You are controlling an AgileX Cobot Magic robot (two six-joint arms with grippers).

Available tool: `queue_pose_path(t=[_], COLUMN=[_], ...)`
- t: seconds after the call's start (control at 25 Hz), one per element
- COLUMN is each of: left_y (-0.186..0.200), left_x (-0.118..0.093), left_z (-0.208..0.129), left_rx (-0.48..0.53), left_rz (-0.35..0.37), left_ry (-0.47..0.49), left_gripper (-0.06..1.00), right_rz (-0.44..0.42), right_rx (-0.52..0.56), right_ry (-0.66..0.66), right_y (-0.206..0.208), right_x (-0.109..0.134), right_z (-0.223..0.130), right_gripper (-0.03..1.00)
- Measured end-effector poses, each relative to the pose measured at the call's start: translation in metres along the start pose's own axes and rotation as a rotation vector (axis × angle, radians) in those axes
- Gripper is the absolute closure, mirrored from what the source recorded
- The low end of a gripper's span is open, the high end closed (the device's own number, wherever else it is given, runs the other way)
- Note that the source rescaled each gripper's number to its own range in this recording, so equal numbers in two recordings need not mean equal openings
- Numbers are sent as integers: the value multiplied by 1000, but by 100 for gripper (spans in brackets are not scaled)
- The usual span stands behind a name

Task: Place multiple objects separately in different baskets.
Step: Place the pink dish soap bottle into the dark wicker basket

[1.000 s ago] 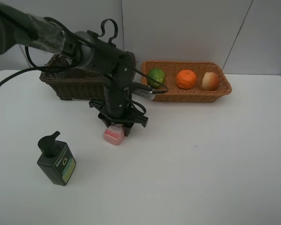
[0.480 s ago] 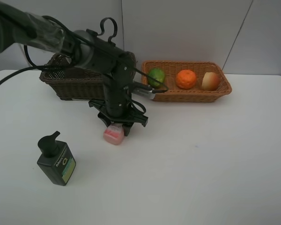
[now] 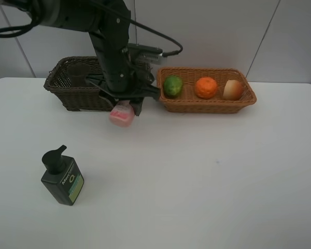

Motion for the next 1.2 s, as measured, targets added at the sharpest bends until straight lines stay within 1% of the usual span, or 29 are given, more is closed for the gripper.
queue_pose_path(t=[0.16,0.36,0.52,0.64,0.88,1.0,1.2], left_y=[17,37,41,34,-11,-32,-54], left_x=[17,44,65,72,83,89,95], left_z=[34,80,106,121,130,129,126], left_rx=[-87,-267,-403,-481,-517,-511,-490], left_rz=[-2,-15,-32,-46,-27,-16,-9], left_ry=[51,99,120,116,66,51,49], left_gripper=[31,31,31,31,31,31,31], right_rz=[0,0,0,0,0,0,0], right_rx=[0,0,0,0,0,0,0], right_ry=[0,0,0,0,0,0,0], right_y=[0,0,0,0,0,0,0], right_x=[0,0,0,0,0,0,0], right_z=[0,0,0,0,0,0,0], right_gripper=[13,13,13,13,13,13,13])
Point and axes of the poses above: a point on each arm's last joint axis where the gripper is mounted, y pointing back along that axis away from the gripper, x along the wrist's bending axis when the last joint is at zero, z = x × y, the point moved 6 cm from there along -y, pointing out along that axis toward the gripper, and after that the axes turned 7 degrees about y, right-handed, at the moved point
